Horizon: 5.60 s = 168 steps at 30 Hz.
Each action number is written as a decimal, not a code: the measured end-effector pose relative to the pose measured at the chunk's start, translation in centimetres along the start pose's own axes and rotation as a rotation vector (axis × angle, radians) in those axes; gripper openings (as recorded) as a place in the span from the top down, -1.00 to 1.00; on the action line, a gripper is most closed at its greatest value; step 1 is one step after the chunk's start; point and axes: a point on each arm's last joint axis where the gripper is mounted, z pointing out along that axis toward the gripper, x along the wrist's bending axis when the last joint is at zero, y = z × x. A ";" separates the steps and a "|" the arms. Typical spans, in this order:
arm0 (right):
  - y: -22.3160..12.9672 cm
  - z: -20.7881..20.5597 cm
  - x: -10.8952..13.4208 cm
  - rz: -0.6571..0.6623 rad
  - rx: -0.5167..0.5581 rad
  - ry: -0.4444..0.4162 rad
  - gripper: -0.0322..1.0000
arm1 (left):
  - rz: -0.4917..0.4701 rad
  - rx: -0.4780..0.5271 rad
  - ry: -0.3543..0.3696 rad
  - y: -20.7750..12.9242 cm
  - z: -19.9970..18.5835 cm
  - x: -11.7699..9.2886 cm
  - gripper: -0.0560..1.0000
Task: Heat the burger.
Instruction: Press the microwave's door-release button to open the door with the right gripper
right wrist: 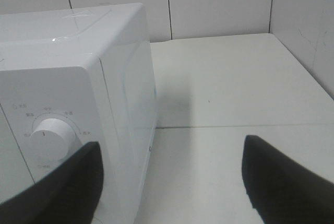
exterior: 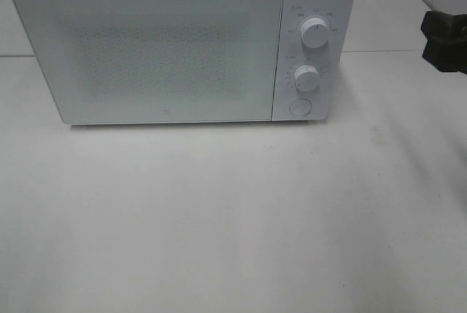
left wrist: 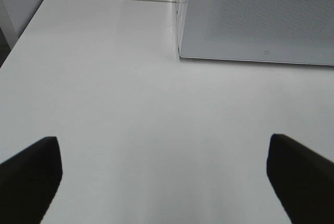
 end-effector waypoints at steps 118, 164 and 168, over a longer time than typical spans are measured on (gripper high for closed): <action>-13.9 10.7 12.6 1.489 0.164 -0.237 0.88 | 0.000 0.000 0.000 0.0 0.0 0.0 -0.97; -14.3 15.2 12.1 1.529 0.073 -0.308 0.88 | 0.000 0.000 0.000 0.0 0.0 0.0 -0.97; -14.4 15.5 12.2 1.545 0.060 -0.319 0.88 | 0.000 0.000 0.000 0.0 0.0 0.0 -0.97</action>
